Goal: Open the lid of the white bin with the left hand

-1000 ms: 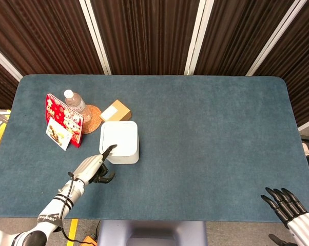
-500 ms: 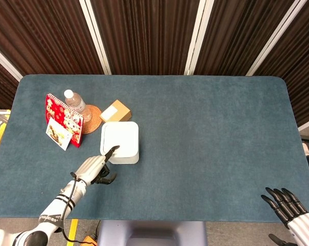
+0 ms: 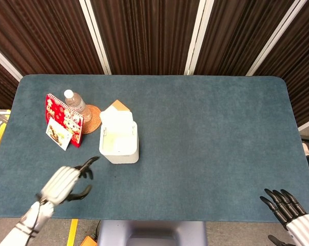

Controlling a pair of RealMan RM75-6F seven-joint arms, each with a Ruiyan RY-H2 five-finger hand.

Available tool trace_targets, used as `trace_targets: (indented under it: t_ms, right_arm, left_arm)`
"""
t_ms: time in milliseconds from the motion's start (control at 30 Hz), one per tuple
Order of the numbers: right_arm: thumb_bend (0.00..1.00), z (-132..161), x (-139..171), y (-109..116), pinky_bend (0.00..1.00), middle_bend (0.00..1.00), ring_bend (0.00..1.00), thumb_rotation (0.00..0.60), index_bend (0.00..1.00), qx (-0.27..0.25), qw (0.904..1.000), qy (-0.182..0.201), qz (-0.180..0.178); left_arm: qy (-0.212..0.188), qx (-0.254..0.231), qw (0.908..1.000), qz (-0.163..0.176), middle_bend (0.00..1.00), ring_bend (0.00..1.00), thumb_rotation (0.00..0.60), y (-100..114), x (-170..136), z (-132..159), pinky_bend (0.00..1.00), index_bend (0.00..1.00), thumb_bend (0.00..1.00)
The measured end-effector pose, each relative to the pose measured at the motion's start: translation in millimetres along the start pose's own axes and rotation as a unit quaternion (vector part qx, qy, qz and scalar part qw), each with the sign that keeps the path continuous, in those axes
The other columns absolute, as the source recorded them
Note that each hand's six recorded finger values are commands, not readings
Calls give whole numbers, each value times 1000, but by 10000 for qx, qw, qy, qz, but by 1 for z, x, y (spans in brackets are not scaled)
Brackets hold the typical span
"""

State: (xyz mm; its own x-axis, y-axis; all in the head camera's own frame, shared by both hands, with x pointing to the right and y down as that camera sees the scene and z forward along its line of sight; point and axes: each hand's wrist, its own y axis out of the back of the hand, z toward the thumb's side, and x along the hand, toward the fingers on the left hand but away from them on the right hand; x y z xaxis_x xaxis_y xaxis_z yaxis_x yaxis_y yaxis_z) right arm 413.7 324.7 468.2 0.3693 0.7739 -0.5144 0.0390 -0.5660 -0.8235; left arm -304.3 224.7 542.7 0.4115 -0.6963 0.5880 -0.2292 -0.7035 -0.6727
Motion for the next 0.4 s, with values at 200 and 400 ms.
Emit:
trace_targets:
  t_ms: [200, 400]
  right_arm:
    - [241, 3, -3, -5, 0, 0, 0, 600, 0, 45, 10000, -5, 63]
    - [241, 5, -4, -10, 0, 0, 0, 600, 0, 115, 9998, 37, 149]
  left_arm:
    - [770, 727, 9924, 622, 0, 0, 600, -13, -80, -61, 35, 0, 422]
    - [997, 1023, 9878, 622, 0, 0, 600, -38, -117, -75, 22, 0, 421]
